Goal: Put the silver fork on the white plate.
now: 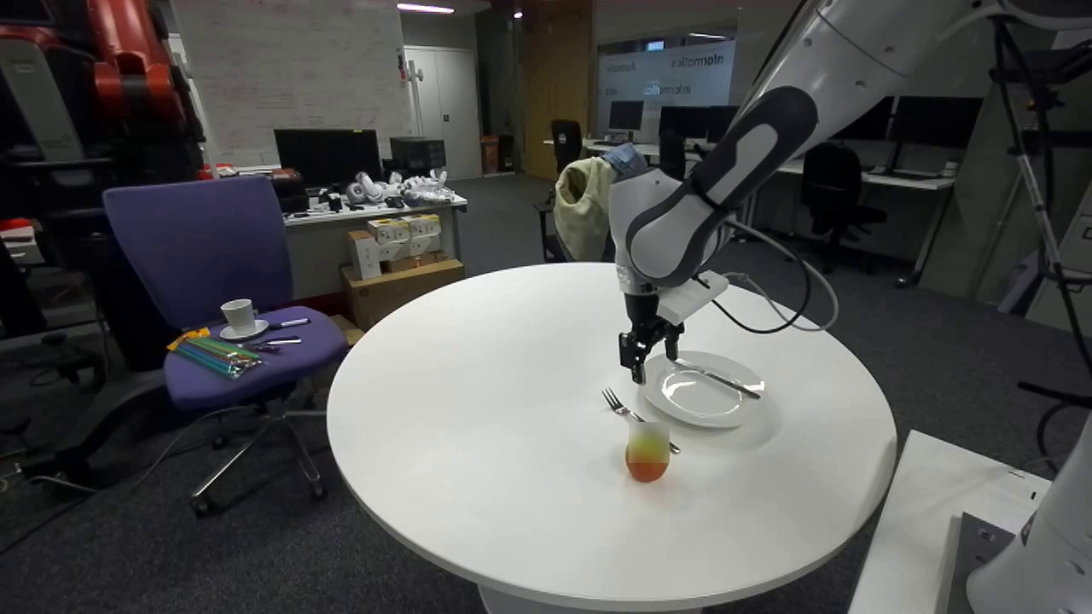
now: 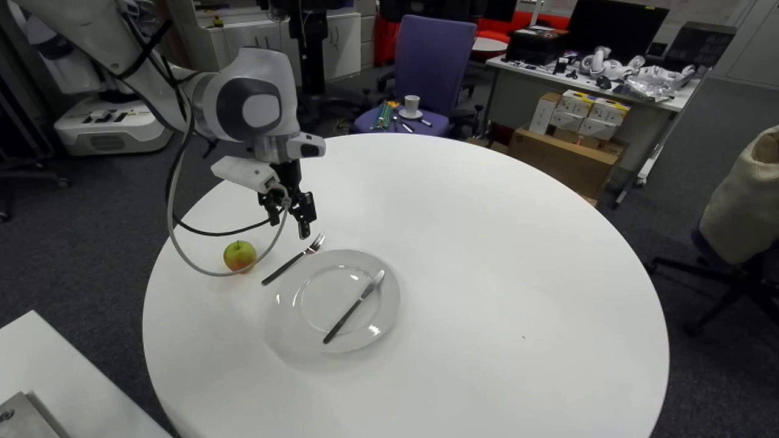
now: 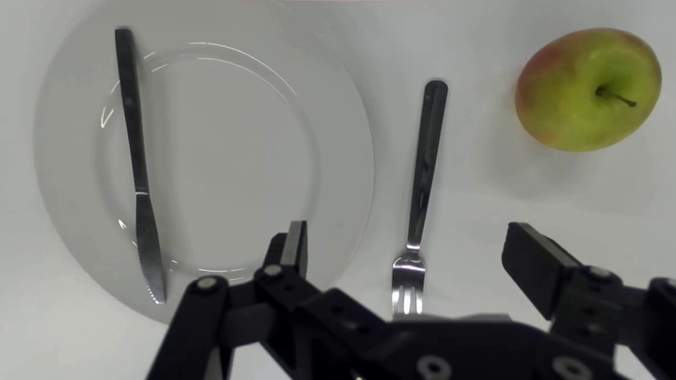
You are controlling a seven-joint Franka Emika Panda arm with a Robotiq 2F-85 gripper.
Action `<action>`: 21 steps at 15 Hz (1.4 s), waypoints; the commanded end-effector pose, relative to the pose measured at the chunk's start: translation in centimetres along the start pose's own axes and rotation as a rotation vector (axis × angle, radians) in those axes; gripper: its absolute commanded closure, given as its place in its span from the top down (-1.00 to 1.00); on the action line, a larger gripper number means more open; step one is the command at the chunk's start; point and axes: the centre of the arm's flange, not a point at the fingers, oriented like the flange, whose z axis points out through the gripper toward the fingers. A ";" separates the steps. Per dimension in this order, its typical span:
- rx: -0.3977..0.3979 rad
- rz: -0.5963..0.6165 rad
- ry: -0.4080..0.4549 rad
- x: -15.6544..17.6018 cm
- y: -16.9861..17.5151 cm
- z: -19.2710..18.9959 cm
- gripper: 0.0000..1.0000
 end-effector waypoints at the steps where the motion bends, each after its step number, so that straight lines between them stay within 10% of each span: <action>1: 0.026 -0.001 0.026 1.2 0.1 -0.3 1.00; 17: 0.036 0.056 -0.082 1.7 -0.7 2.5 1.00; 18: 0.035 0.056 -0.088 1.9 -0.8 2.9 0.50; 21: 0.036 0.056 -0.099 2.5 -0.9 3.7 0.17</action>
